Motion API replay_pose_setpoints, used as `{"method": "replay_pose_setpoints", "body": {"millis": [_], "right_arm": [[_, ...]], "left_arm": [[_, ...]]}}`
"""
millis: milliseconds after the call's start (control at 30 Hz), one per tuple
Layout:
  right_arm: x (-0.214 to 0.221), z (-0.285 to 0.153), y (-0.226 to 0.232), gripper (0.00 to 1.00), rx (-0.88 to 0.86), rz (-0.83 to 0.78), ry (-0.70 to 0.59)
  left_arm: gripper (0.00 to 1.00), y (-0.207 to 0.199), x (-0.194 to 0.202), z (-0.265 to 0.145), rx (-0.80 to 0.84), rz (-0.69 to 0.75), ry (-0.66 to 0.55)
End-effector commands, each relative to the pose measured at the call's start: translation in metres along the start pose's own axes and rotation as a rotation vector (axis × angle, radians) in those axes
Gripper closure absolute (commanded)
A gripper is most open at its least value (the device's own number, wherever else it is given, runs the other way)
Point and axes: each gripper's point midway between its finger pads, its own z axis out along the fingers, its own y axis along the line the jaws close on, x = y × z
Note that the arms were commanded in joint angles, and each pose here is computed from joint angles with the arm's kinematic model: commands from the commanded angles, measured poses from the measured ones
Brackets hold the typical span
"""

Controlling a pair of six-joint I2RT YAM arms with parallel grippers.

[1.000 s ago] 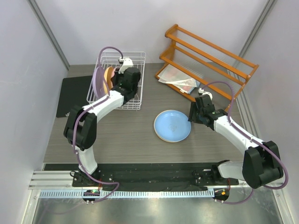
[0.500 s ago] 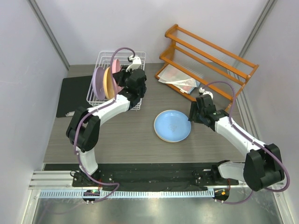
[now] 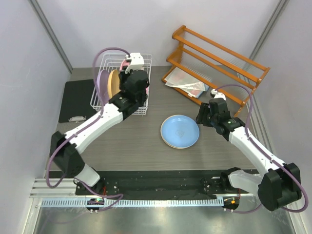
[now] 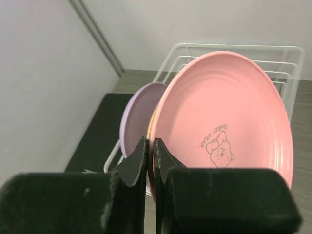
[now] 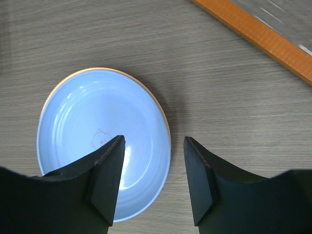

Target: Unload the plates from the dish rack

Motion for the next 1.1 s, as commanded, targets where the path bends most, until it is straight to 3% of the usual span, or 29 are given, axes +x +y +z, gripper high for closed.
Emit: {"method": "replay_pose_setpoints", "body": {"millis": [0,33,267,367,567,1067], "right_arm": [[-0.028,-0.013,0.019,0.43,-0.082,0.018,-0.087],[-0.031,-0.014,0.024,0.43,-0.111,0.018,-0.092],[-0.055,-0.039,0.079,0.41,-0.392,0.072,-0.133],[-0.061,-0.048,0.096,0.41,-0.491,0.105,-0.154],[-0.060,-0.047,0.104,0.40,-0.534,0.117,-0.143],[-0.032,-0.020,0.105,0.40,-0.527,0.132,-0.036]], "left_arm": [[1.00,0.000,-0.006,-0.026,0.232,-0.213,0.073],[1.00,-0.016,0.003,-0.035,0.338,-0.233,0.120],[1.00,-0.064,0.047,-0.084,0.663,-0.393,0.298],[1.00,-0.075,0.069,-0.094,0.708,-0.413,0.352],[1.00,-0.082,0.089,-0.104,0.736,-0.444,0.405],[1.00,-0.092,0.085,-0.119,0.802,-0.512,0.417]]}}
